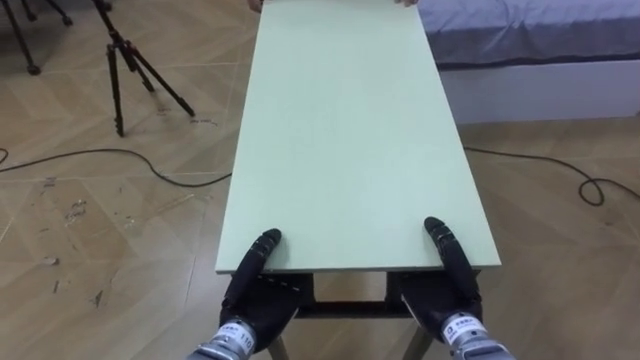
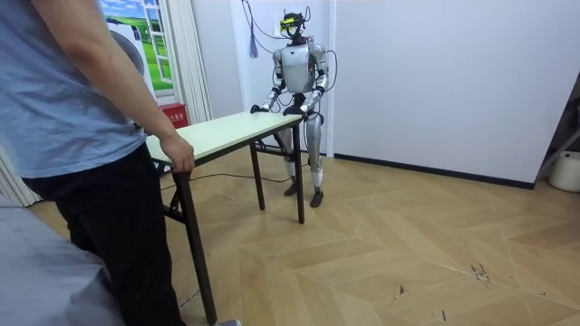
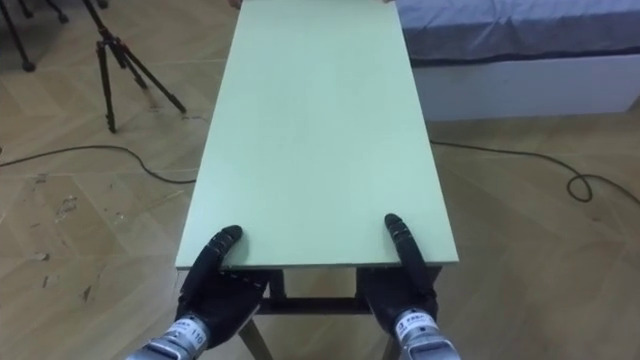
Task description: Move table with human
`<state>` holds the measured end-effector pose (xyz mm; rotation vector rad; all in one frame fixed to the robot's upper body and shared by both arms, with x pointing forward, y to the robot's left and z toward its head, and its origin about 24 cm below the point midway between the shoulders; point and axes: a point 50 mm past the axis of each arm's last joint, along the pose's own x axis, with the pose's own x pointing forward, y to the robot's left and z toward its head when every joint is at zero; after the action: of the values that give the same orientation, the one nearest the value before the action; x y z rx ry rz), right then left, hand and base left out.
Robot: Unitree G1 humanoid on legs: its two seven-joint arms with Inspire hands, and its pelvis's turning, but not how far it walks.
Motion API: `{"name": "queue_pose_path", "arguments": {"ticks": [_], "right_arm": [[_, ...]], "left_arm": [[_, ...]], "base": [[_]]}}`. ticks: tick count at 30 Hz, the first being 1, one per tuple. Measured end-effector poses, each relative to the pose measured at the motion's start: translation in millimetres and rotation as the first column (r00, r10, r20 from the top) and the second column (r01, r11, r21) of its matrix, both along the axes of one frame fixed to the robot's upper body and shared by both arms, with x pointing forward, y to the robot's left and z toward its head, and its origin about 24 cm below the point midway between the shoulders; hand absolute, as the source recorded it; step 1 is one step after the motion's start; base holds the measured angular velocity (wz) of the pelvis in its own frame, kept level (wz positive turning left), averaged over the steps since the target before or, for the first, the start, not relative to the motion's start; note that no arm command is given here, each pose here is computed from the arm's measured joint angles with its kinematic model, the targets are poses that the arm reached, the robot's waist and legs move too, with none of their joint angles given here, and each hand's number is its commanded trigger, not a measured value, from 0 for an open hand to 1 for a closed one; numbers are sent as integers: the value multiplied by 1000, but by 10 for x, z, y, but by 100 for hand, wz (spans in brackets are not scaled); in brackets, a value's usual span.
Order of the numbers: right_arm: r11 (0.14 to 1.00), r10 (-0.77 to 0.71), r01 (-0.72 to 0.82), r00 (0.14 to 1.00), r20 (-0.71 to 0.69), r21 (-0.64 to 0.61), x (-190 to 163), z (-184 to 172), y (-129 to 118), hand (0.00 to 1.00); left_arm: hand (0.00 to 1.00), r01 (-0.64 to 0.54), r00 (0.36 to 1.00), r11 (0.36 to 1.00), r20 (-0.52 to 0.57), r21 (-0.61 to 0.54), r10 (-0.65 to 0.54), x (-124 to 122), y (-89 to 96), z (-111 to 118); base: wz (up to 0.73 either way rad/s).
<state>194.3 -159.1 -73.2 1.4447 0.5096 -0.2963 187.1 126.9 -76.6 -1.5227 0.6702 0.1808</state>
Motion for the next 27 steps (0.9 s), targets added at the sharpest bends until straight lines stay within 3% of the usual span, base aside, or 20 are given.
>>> {"name": "queue_pose_path", "arguments": {"ticks": [27], "right_arm": [[998, 15, -14, 1000, 24, -54, -80, 49, 91, 100]], "left_arm": [[100, -23, 1000, 997, 18, 77, 21, -143, 17, 61]], "base": [[-2]]}}
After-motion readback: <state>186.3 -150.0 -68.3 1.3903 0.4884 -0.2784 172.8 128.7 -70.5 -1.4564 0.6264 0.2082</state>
